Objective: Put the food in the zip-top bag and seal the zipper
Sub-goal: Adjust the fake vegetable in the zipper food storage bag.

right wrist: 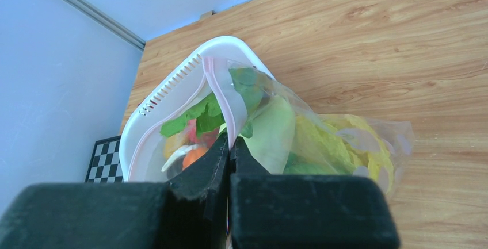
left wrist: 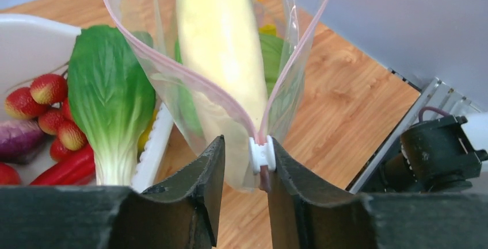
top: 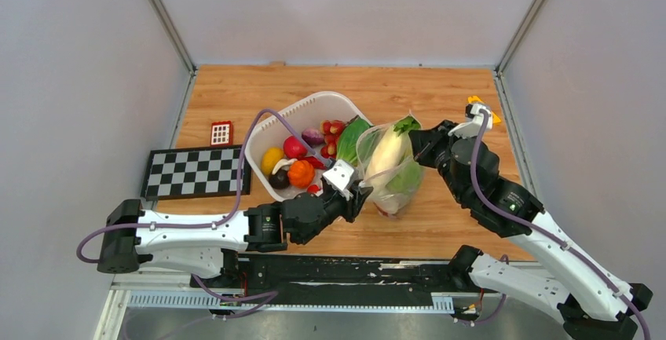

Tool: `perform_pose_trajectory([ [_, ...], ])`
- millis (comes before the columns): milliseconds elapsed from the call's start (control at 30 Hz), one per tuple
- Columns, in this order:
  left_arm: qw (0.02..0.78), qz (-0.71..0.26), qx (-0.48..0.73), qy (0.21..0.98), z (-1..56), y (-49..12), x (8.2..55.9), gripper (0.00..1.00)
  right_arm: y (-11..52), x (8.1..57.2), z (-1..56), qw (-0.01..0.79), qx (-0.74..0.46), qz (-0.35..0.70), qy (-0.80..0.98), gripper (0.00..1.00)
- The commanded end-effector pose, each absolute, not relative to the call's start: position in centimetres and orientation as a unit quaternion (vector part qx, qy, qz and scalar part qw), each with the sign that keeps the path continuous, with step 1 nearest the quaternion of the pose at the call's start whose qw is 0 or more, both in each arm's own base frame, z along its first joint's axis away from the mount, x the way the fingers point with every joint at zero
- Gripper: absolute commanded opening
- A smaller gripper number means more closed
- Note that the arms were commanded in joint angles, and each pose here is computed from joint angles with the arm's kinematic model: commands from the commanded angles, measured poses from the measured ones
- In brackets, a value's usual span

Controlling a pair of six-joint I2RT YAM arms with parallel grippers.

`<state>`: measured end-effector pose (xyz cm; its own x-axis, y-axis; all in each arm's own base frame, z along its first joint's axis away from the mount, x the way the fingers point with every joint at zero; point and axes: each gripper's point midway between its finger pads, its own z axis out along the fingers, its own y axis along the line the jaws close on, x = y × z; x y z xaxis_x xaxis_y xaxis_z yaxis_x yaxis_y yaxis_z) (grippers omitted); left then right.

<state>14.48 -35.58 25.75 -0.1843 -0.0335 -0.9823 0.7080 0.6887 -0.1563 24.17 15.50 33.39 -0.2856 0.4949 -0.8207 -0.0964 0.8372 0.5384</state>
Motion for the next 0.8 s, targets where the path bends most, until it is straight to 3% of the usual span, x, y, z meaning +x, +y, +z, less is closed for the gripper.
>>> perform_pose_trajectory([
  [0,0.632,-0.347,0.2,0.664,29.6,-35.7,14.9,0.3,14.8,24.0,38.5,0.62,0.153,0.3,0.709,0.0],
  [100,0.637,-0.347,0.211,0.656,30.1,-35.4,14.7,0.08,14.6,24.0,38.7,0.627,0.136,0.285,0.713,0.0],
  [167,0.64,-0.34,0.215,0.655,30.3,-35.0,14.8,0.0,14.7,24.0,38.8,0.63,0.107,0.275,0.719,0.05],
  [233,0.643,-0.334,0.223,0.652,30.7,-34.6,14.8,0.0,14.6,23.9,38.4,0.626,0.087,0.255,0.731,0.13],
  [300,0.643,-0.326,0.236,0.651,31.0,-34.3,14.7,0.0,14.4,23.7,38.3,0.623,0.053,0.236,0.744,0.39],
  [400,0.641,-0.329,0.256,0.644,31.7,-34.1,14.3,0.0,13.9,23.1,38.8,0.621,0.02,0.216,0.753,0.44],
  [500,0.631,-0.331,0.281,0.643,32.0,-34.2,14.1,0.0,13.8,22.2,41.1,0.635,-0.022,0.22,0.74,0.4],
  [633,0.628,-0.33,0.308,0.634,32.5,-34.1,14.0,0.0,15.4,21.5,42.8,0.624,-0.109,0.224,0.74,0.2],
  [767,0.634,-0.338,0.314,0.621,34.0,-33.3,14.3,0.0,18.2,22.4,40.7,0.563,-0.191,0.199,0.779,0.04],
])
